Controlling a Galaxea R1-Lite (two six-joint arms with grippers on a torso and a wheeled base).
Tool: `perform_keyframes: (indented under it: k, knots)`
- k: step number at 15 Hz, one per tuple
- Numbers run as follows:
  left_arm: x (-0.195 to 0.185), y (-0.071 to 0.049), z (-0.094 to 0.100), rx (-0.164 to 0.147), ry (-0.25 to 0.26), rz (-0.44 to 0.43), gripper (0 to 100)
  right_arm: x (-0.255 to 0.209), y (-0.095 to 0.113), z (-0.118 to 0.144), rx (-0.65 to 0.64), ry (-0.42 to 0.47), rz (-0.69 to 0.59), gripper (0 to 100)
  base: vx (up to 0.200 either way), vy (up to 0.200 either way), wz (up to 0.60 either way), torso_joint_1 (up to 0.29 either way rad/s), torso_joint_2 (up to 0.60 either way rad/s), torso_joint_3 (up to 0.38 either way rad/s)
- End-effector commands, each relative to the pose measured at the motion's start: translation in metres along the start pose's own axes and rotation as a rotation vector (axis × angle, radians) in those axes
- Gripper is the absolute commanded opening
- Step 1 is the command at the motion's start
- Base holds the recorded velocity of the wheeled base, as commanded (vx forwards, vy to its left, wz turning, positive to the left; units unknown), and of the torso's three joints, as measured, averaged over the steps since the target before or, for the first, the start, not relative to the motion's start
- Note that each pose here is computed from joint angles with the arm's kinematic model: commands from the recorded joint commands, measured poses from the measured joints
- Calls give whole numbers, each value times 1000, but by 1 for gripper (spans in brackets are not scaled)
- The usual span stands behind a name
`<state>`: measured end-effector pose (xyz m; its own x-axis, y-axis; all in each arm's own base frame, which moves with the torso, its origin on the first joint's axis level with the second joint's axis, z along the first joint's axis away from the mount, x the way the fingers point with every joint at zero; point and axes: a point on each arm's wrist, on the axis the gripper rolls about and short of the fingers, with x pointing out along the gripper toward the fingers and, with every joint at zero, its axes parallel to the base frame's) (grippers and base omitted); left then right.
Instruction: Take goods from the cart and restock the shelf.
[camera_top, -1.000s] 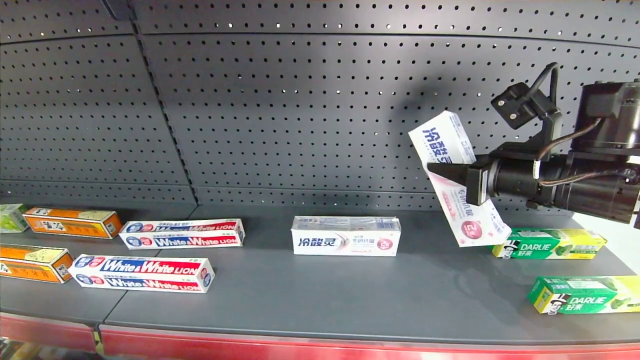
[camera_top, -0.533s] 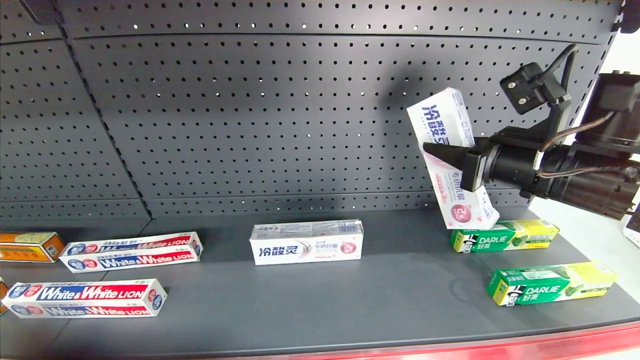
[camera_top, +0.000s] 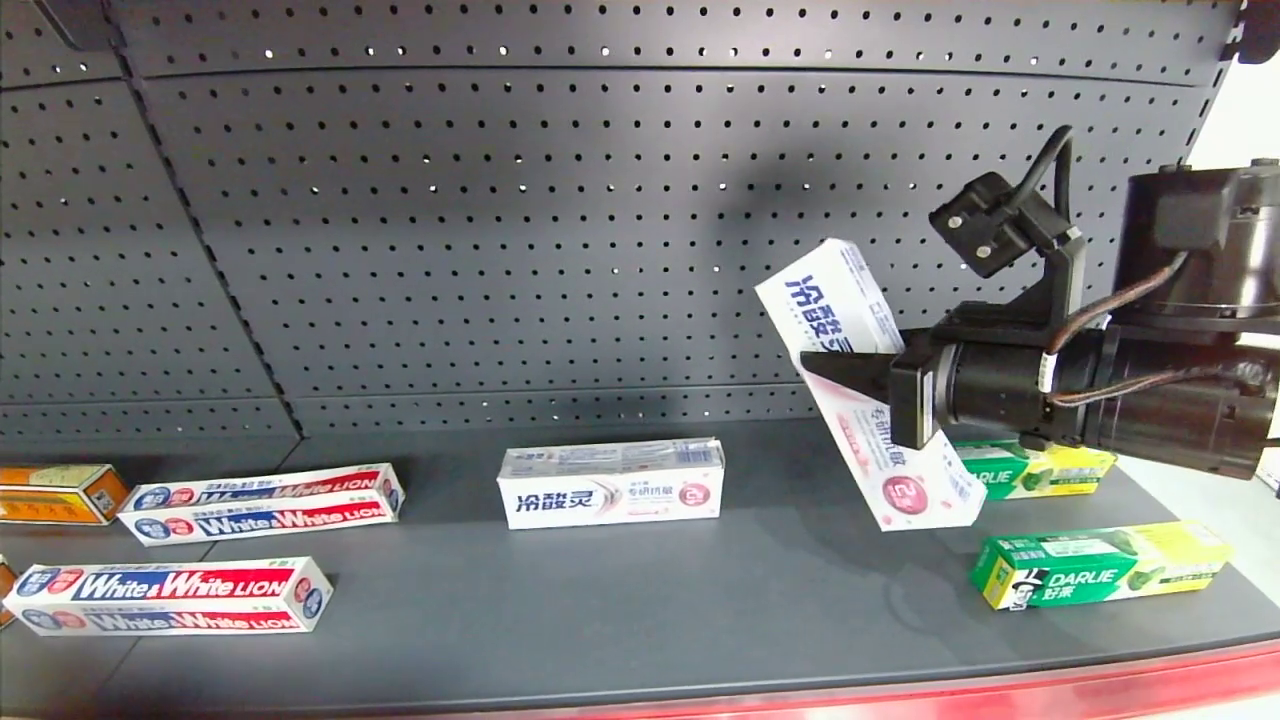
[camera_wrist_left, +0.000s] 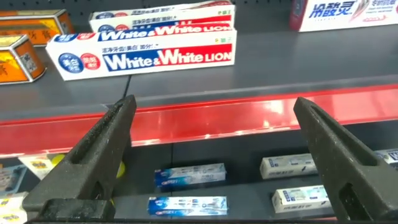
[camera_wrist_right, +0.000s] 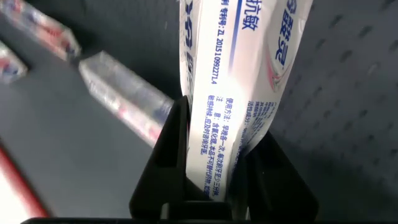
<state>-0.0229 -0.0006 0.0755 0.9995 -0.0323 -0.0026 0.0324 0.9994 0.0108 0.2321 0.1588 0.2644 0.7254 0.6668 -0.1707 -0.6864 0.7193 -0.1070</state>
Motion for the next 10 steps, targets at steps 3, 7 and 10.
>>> perform_keyframes:
  k: [3,7,10]
  knots:
    - [0,0,0,4,0,-3,100,-7,13,13,-5,39,-11,0,0,0,0,0,0,0]
    - [0,-1,0,34,1,-34,100,-16,18,14,21,157,-39,0,0,0,0,0,0,0]
    - [-2,-1,5,60,-14,-61,100,-23,23,16,16,172,-37,0,0,0,0,0,0,0]
